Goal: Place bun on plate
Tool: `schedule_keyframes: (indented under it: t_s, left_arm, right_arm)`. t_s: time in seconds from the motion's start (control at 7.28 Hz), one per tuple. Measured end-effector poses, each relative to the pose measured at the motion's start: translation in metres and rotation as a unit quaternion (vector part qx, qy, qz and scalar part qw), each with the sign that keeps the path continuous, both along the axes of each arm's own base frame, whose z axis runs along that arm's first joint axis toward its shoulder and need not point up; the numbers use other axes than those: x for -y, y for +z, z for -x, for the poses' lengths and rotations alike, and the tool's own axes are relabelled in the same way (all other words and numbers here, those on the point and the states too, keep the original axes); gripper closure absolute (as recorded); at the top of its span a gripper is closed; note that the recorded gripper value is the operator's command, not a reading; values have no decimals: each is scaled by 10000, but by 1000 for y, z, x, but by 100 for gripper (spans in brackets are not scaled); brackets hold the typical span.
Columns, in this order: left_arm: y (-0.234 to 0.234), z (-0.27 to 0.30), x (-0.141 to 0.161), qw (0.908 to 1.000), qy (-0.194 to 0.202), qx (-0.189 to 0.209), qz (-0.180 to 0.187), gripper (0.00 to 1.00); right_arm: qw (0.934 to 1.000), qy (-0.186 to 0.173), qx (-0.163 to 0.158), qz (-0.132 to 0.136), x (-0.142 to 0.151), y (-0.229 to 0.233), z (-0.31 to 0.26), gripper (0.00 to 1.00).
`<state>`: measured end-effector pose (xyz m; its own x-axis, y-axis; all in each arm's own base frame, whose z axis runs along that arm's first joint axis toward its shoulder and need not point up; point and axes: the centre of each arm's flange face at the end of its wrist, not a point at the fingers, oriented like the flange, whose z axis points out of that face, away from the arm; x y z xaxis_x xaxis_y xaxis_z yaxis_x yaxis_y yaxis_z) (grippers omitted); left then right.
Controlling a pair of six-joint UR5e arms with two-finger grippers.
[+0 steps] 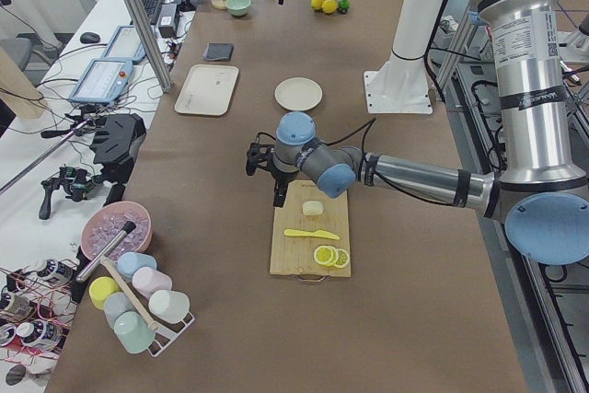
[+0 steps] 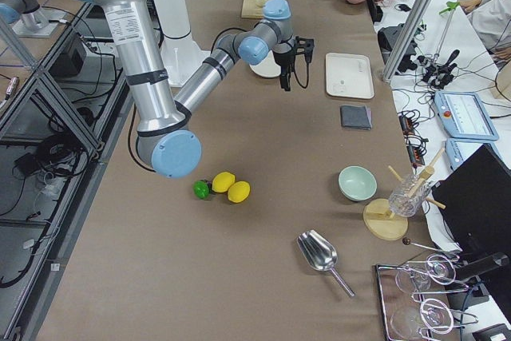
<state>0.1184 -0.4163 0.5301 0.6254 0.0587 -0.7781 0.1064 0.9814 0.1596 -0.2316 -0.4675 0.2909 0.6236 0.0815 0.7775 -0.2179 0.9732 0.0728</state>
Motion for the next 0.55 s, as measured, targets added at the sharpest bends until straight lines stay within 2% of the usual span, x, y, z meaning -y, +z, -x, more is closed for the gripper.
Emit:
schedule_keyframes:
  t_s: [0.27, 0.55]
  left_arm:
    - [13, -31, -12, 9998, -38, 117, 137, 3]
    - [32, -71, -27, 9996, -111, 161, 205, 3]
  right_arm:
    - [9986, -430, -64, -303, 8, 50, -93, 0]
    - [9958, -676, -241, -573, -4, 103, -166, 0]
